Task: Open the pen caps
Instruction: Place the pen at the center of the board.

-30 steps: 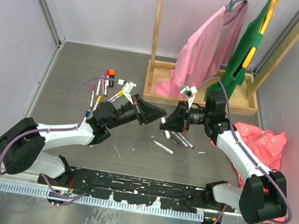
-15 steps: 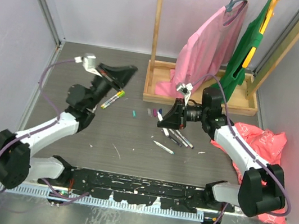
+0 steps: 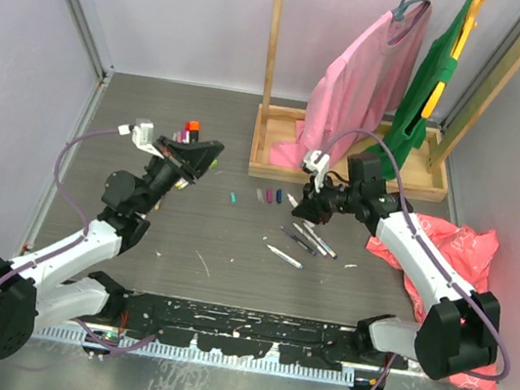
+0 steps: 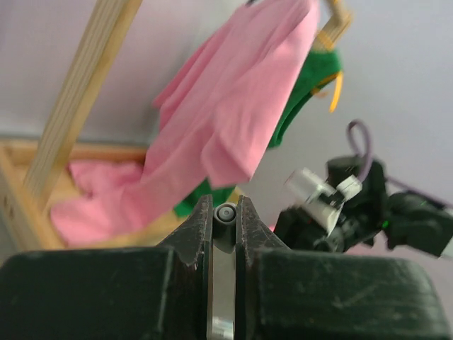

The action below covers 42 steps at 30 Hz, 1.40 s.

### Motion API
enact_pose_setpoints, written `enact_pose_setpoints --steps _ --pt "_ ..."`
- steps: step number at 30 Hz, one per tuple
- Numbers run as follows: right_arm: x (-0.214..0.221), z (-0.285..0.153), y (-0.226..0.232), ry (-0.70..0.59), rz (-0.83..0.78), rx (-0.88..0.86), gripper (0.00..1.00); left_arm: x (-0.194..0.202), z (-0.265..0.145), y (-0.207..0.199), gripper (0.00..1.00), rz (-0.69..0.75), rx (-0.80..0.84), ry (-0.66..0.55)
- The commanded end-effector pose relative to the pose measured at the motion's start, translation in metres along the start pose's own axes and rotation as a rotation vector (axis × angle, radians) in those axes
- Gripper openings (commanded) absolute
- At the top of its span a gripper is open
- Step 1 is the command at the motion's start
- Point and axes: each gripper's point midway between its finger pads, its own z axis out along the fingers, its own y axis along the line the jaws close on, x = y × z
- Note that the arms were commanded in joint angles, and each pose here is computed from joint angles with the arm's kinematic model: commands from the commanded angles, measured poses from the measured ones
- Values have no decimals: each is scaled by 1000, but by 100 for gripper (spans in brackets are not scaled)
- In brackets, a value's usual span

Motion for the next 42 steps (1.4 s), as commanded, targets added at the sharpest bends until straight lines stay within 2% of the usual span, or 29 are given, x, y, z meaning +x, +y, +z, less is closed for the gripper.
enact_pose_setpoints --steps 1,6,12,16,27,42 --pt "56 -32 -48 264 -168 311 5 40 -21 15 0 -29 -32 152" --pt "93 -53 -73 370 -45 434 5 83 -46 48 0 -29 -162 320" --pt "129 -51 -85 498 63 428 8 101 -71 69 0 8 -257 391" --pt "143 -43 -87 548 125 404 10 104 -85 80 0 38 -311 395" --pt "146 -25 -94 544 155 386 12 126 -107 109 1 62 -395 425" --pt "151 -5 -100 558 174 384 19 129 -112 109 1 49 -389 419"
